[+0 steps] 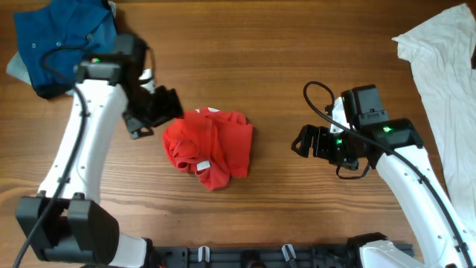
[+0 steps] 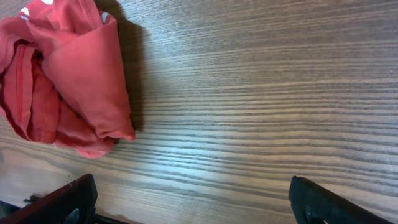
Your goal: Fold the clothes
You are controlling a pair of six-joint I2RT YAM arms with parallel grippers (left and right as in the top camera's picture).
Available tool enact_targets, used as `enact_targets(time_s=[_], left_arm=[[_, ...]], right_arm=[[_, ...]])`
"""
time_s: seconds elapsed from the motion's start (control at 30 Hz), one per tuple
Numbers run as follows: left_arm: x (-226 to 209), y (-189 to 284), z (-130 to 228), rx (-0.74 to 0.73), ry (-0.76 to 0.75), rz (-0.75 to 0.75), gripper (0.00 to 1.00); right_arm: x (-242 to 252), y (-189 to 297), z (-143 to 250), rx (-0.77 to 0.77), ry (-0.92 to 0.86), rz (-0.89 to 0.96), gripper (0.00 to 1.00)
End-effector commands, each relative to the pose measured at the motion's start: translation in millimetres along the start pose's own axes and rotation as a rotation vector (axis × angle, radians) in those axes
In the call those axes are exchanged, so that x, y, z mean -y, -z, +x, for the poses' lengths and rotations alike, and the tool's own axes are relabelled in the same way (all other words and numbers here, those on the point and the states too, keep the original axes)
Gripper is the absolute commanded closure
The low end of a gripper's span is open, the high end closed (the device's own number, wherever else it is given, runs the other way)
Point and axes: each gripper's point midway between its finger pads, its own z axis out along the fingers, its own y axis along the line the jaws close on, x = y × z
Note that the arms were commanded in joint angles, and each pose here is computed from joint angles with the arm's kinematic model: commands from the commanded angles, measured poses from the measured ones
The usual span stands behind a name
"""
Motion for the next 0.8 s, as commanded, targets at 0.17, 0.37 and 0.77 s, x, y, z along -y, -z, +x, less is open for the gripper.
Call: enact_targets(time_s=[0.17, 0.37, 0.77], left_arm=[[-17.2, -78.3, 30.7, -0.217, 0.031, 0.275, 0.15], [-30.7, -105.3, 28.1, -0.229, 0.091, 0.271, 0.14], [-14.4, -120.8, -5.2, -0.139, 0.039, 0.371, 0.76]], right_arm=[[-3.3, -0.4, -0.5, 0.001, -0.004, -0.019, 0.01], [-3.3, -0.4, 2.3, -0.011, -0.004, -0.021, 0.01], [-3.2, -0.4, 2.5, -0.012, 0.0, -0.02, 0.01]])
